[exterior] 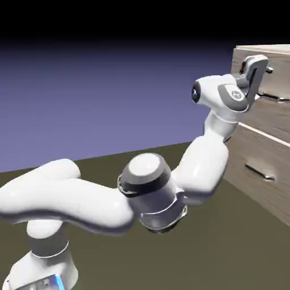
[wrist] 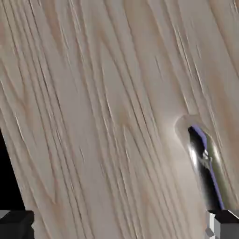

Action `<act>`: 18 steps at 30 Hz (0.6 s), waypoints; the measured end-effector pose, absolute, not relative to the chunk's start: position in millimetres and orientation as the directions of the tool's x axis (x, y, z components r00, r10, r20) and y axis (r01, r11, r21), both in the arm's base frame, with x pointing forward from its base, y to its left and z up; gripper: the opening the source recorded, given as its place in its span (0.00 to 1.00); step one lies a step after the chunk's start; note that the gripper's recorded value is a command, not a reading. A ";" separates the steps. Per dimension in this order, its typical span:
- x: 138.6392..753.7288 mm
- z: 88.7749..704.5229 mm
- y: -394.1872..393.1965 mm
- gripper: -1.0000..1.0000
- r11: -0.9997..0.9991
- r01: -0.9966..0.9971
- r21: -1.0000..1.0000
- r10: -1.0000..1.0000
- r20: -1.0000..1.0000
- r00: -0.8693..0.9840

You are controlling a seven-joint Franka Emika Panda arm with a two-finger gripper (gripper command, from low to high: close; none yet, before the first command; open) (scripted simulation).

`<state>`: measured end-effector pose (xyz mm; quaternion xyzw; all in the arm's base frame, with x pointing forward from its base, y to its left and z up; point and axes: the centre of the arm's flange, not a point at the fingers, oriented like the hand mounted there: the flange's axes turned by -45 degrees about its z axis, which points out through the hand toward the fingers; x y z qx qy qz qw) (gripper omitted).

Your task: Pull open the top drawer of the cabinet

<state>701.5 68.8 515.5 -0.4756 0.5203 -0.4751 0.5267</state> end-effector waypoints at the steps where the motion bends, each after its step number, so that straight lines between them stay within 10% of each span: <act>1: 707.9 500.7 81.2 0.50 0.030 0.002 -1.000 -1.000 -0.030 0.003; 11: 759.0 494.2 86.8 0.50 0.000 0.000 -1.000 -1.000 0.000 0.001; 12: 760.6 494.1 86.8 0.00 0.000 0.000 -1.000 -1.000 0.000 0.001; 18: 738.3 494.2 86.8 0.00 0.000 0.002 -1.000 -1.000 0.000 0.001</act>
